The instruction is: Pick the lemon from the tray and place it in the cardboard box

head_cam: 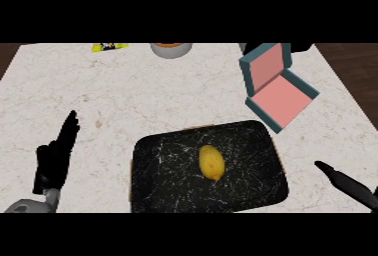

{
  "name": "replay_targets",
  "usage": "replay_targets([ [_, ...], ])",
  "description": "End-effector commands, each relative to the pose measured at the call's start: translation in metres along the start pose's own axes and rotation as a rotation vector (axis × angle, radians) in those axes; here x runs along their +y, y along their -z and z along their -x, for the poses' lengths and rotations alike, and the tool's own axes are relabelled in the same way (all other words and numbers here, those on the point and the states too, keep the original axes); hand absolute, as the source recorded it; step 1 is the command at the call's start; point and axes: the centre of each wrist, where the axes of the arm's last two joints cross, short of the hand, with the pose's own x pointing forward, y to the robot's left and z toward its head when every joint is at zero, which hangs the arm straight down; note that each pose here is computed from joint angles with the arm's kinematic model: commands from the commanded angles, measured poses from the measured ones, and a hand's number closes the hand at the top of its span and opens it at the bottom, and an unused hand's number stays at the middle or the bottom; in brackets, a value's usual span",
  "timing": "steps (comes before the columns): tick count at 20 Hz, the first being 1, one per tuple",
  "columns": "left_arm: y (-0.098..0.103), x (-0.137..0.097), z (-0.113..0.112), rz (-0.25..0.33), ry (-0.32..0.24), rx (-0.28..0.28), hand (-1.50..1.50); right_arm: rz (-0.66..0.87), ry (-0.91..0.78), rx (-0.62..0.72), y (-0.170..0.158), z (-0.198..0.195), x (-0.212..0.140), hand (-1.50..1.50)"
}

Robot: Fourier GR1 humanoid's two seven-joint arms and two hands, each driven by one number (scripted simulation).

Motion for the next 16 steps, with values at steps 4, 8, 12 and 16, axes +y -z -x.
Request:
replay_targets([
  [4, -0.007, 0.010, 0.006, 0.089, 0.153, -0.049, 0.00, 0.063, -0.155, -0.385, -0.086, -0.004, -0.015, -1.50],
  [8, -0.002, 0.011, 0.000, 0.127, 0.177, -0.086, 0.00, -0.061, -0.399, -0.354, -0.161, -0.009, -0.035, -1.50],
  [12, 0.010, -0.002, -0.020, 0.159, 0.168, -0.103, 0.00, -0.094, -0.508, -0.274, -0.206, -0.038, -0.034, -1.50],
  [16, 0.009, -0.006, -0.019, 0.174, 0.179, -0.124, 0.00, -0.137, -0.523, -0.200, -0.242, -0.080, -0.015, -1.50],
])
